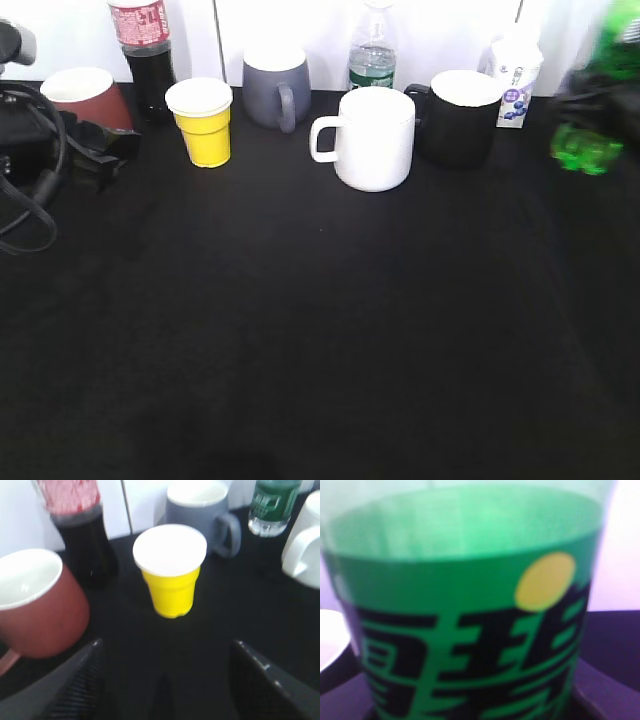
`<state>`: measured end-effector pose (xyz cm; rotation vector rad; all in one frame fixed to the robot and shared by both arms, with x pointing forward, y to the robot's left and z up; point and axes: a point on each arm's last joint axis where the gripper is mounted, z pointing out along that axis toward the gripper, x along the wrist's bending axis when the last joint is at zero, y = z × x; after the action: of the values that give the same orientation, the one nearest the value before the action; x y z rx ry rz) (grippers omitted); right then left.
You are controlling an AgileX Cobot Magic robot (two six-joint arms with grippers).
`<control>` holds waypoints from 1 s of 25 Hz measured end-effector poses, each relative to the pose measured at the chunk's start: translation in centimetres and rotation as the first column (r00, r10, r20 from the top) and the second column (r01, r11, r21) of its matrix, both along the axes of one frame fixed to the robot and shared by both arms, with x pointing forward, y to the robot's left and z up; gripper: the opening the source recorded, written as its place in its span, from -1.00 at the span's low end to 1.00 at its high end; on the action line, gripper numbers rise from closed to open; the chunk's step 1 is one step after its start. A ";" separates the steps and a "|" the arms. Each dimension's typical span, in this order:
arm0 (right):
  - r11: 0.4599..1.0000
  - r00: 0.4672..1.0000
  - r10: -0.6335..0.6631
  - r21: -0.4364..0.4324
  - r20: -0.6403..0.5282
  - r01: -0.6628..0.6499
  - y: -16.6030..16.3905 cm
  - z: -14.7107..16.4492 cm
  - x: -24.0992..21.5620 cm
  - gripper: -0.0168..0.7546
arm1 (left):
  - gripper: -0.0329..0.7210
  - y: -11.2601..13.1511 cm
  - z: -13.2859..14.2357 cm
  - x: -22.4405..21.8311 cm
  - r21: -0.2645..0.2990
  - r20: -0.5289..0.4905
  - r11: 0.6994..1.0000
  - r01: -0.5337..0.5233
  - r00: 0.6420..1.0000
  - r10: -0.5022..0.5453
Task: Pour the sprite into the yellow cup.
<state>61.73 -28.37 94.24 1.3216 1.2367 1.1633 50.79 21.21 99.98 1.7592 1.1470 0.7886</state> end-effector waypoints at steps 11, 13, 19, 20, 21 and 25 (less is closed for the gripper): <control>1.000 1.000 -0.004 -0.015 0.023 0.004 -0.6 -3.2 4.6 0.54 | 0.62 0.0 0.0 0.0 -0.002 -0.006 1.000 -0.005 1.000 0.004; 1.000 0.999 -0.004 -0.015 0.032 0.004 -0.6 -2.5 4.0 0.62 | 0.62 0.0 0.0 0.0 -0.003 -0.006 1.000 -0.005 1.000 0.005; 1.000 0.998 -0.002 -0.017 -0.063 0.001 -0.8 -2.1 -0.9 0.62 | 0.62 0.2 0.7 -0.5 -0.003 -0.002 1.000 -0.013 1.000 0.013; 1.000 0.994 0.004 -0.012 -0.113 -0.006 -0.7 -1.1 -1.5 0.62 | 0.62 0.4 1.0 -0.9 0.009 -0.022 1.000 -0.018 1.000 0.018; 1.000 0.985 0.014 -0.002 -0.175 -0.015 -0.7 0.9 -2.1 0.61 | 0.62 0.4 1.6 -1.4 0.037 -0.071 0.999 -0.024 0.997 0.027; 0.996 0.716 0.094 0.067 -0.692 -0.066 0.1 7.7 -5.7 0.59 | 0.62 -0.9 3.5 -4.0 0.145 -0.439 0.989 -0.002 0.896 0.066</control>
<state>55.99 -28.31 101.98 1.8411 1.8270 0.7420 46.77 20.27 103.49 2.1125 1.4511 0.5059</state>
